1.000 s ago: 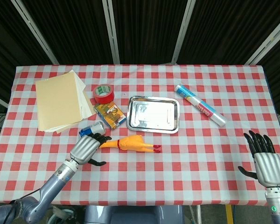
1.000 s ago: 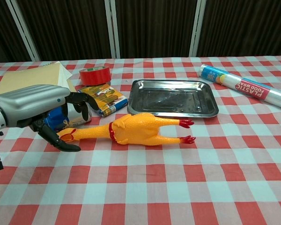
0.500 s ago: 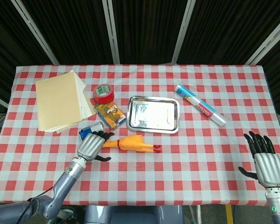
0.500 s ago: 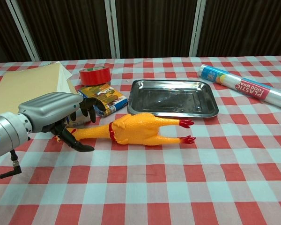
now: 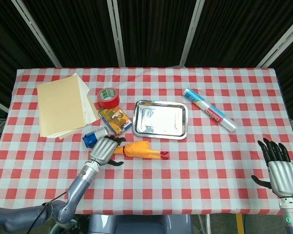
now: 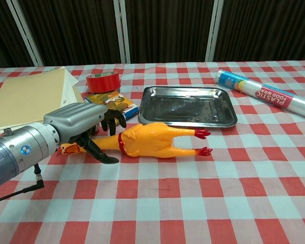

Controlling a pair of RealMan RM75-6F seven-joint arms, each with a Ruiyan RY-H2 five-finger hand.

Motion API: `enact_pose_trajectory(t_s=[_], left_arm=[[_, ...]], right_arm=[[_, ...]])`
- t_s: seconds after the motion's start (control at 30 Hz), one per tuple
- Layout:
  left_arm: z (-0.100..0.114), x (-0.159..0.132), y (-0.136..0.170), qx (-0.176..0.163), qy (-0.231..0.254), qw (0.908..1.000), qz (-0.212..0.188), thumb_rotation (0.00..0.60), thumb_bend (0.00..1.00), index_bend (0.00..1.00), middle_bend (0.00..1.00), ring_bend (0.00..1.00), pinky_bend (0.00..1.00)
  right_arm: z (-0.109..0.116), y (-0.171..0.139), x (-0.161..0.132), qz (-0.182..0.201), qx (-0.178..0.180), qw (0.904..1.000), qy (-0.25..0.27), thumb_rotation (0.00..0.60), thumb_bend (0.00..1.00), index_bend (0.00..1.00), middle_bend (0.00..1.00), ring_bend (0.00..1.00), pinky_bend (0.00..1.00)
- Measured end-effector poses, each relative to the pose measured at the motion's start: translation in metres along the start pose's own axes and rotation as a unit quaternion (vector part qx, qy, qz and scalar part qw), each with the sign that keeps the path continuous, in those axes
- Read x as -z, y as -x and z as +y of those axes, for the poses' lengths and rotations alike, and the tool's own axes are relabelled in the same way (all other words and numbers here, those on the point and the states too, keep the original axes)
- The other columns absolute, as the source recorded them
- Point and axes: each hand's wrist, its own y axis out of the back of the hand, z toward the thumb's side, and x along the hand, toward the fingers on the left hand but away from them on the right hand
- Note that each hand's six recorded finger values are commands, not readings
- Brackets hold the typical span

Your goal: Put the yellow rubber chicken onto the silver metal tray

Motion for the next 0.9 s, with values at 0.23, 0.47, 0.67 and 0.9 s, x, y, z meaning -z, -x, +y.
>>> enact_pose_trajectory(t_s=[0.23, 0.47, 0.67, 0.9], left_arm=[[-0.007, -0.001, -0.003, 0.003, -0.005, 1.0, 0.004, 0.6, 0.19, 0.36, 0.48, 0.4, 0.48], [-0.014, 0.002, -0.005, 0.001, -0.007, 0.9999, 0.015, 0.6, 0.33, 0.49, 0.61, 0.52, 0.6], [-0.012, 0.003, -0.005, -0.019, 0.004, 0.9997, 0.014, 0.6, 0.47, 0.56, 0.66, 0.56, 0.64], [-0.003, 0.0, -0.004, -0.042, 0.012, 0.999, -0.006, 0.6, 0.67, 0.67, 0.76, 0.66, 0.72]], right_arm=[[0.002, -0.003, 0.005, -0.009, 0.002, 1.0, -0.001, 0.6, 0.12, 0.0, 0.04, 0.0, 0.0], [0.002, -0.003, 0.006, -0.013, 0.001, 0.9999, 0.001, 0.6, 0.12, 0.0, 0.04, 0.0, 0.0], [0.001, -0.002, 0.005, -0.012, -0.002, 0.9999, 0.003, 0.6, 0.12, 0.0, 0.04, 0.0, 0.0], [0.002, 0.0, 0.001, -0.004, -0.002, 1.0, 0.006, 0.6, 0.12, 0.0, 0.04, 0.0, 0.0]])
